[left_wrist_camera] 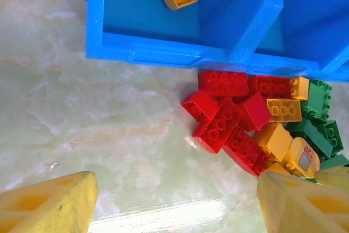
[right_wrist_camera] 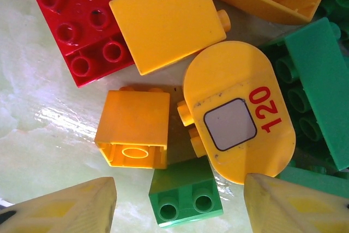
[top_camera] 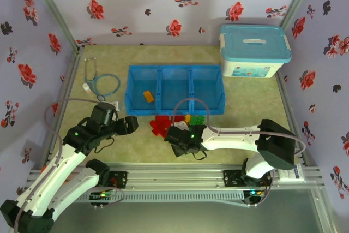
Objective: Sort the legos into containers by color
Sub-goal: Pick up the lego from the bottom-center of the table.
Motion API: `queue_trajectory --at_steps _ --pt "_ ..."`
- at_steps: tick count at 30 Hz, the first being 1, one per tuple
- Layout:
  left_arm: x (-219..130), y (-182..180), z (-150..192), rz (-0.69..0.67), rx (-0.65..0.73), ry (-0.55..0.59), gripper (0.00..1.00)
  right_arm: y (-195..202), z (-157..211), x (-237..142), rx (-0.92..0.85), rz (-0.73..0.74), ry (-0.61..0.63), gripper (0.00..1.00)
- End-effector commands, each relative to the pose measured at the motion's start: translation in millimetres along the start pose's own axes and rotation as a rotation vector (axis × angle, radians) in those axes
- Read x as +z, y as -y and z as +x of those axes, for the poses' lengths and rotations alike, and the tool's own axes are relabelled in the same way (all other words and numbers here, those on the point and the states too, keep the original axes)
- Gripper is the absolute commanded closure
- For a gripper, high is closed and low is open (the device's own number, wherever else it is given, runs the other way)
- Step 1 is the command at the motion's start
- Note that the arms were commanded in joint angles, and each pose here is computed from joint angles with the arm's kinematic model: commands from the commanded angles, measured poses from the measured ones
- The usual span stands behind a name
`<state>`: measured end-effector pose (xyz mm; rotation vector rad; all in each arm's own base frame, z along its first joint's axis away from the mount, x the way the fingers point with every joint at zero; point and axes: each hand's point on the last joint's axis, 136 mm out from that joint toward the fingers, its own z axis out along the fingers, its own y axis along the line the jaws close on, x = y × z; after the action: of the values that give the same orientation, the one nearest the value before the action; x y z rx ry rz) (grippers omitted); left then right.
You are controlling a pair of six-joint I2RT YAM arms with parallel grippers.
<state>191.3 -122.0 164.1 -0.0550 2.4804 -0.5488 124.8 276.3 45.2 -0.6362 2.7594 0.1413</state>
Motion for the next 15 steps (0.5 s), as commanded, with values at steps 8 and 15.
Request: queue_trajectory --at_steps 8,15 --pt "0 -2 8 -0.013 -0.013 -0.018 0.23 12 5 -21 0.016 0.044 0.056 0.39" --pt "3 -1 11 -0.01 -0.018 -0.026 0.24 13 17 -11 0.017 0.034 0.025 0.41"
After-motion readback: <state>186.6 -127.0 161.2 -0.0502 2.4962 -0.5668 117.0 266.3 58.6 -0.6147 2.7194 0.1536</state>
